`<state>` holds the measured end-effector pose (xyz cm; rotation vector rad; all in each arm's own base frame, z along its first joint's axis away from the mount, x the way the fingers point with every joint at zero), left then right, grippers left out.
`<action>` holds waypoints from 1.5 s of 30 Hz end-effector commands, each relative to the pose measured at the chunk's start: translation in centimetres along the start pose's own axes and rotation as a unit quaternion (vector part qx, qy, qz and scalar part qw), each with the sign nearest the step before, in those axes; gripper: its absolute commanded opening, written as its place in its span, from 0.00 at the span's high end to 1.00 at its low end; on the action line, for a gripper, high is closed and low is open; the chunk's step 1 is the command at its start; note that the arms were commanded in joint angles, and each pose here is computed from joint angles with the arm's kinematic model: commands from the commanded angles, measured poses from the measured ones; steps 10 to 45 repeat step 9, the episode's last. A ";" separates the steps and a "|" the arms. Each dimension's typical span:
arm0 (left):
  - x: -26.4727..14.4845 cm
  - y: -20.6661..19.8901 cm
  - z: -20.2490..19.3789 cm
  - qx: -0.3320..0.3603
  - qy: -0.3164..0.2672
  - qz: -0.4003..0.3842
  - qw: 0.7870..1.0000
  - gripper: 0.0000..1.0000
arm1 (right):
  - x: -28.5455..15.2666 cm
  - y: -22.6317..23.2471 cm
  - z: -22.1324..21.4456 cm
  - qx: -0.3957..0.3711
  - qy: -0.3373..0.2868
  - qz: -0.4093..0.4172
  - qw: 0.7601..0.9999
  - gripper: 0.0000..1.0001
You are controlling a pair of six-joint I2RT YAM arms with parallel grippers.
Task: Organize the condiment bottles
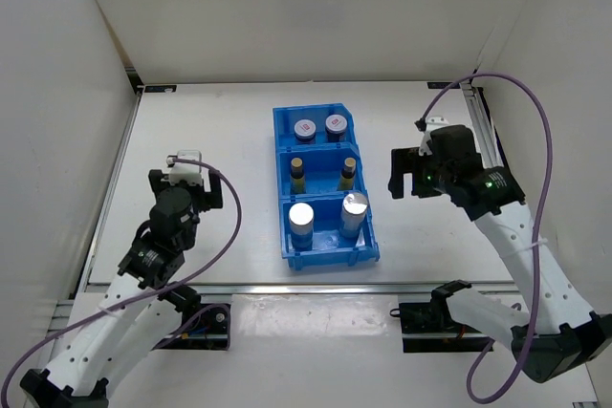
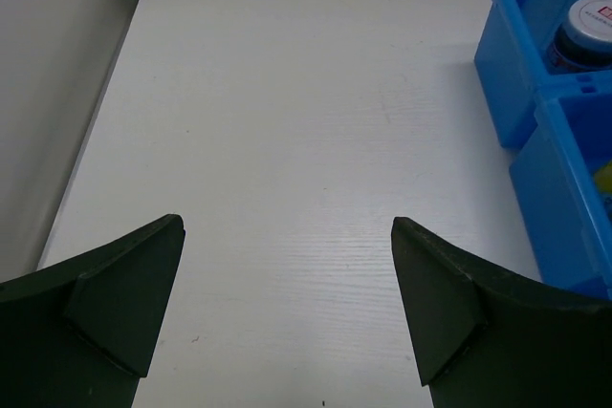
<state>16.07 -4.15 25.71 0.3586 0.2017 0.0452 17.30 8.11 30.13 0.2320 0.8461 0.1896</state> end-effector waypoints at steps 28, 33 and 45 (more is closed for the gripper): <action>0.2 0.1 -1.0 0.031 0.014 0.019 0.999 0.00 | -0.9 -0.4 -0.4 0.023 -0.046 -0.004 0.999 0.00; 0.2 0.1 -1.0 0.031 0.014 0.019 0.999 0.00 | -0.9 -0.4 -0.4 0.023 -0.046 -0.004 0.999 0.00; 0.2 0.1 -1.0 0.031 0.014 0.019 0.999 0.00 | -0.9 -0.4 -0.4 0.023 -0.046 -0.004 0.999 0.00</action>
Point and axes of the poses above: each gripper's point midway between its finger pads, its own x axis out along the fingers, its own y axis along the line the jaws close on, z = x × y, the point moved 10 cm from there along -x, back along the fingers, and after that the axes turned 14 degrees about x, right-handed, at the moved point
